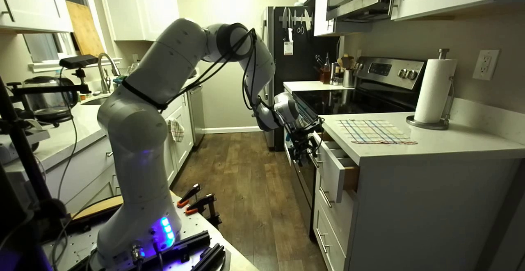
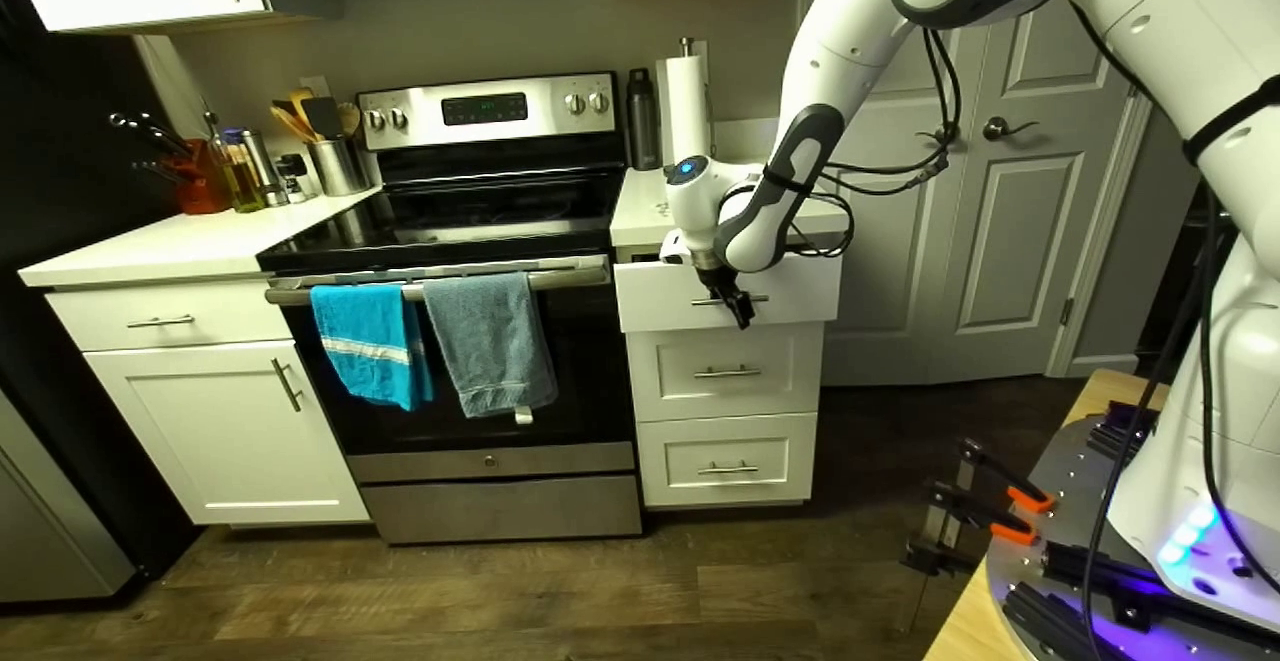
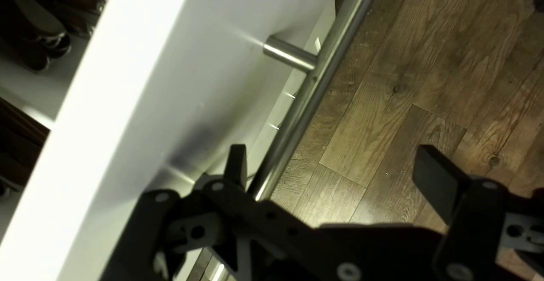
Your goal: Open the first top drawer
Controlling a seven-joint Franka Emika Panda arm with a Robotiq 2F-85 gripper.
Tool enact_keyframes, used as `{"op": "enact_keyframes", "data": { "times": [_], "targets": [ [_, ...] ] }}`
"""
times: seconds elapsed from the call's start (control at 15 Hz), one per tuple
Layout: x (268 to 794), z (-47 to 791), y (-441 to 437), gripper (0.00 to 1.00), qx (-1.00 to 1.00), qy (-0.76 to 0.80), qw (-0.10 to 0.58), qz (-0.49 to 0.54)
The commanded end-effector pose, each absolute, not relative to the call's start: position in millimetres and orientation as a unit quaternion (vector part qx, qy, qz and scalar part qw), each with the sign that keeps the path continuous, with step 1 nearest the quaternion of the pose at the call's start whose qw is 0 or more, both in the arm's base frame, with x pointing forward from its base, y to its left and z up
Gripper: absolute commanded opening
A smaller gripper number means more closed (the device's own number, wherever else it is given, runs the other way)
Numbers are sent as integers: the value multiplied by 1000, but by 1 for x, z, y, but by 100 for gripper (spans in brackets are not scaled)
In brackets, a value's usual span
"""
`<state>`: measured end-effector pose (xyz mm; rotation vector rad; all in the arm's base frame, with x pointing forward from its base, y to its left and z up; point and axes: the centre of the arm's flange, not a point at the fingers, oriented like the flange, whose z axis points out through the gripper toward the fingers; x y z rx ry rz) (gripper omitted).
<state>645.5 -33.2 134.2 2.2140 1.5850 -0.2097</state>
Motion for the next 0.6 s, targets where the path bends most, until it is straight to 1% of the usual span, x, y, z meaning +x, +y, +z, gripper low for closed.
{"op": "enact_keyframes", "data": {
  "times": [0.0, 0.27, 0.53],
  "targets": [
    [634, 122, 2, 100, 785, 582, 194, -82],
    [617, 99, 42, 100, 770, 603, 179, -105],
    [596, 89, 76, 100, 779, 592, 167, -125]
  ]
}}
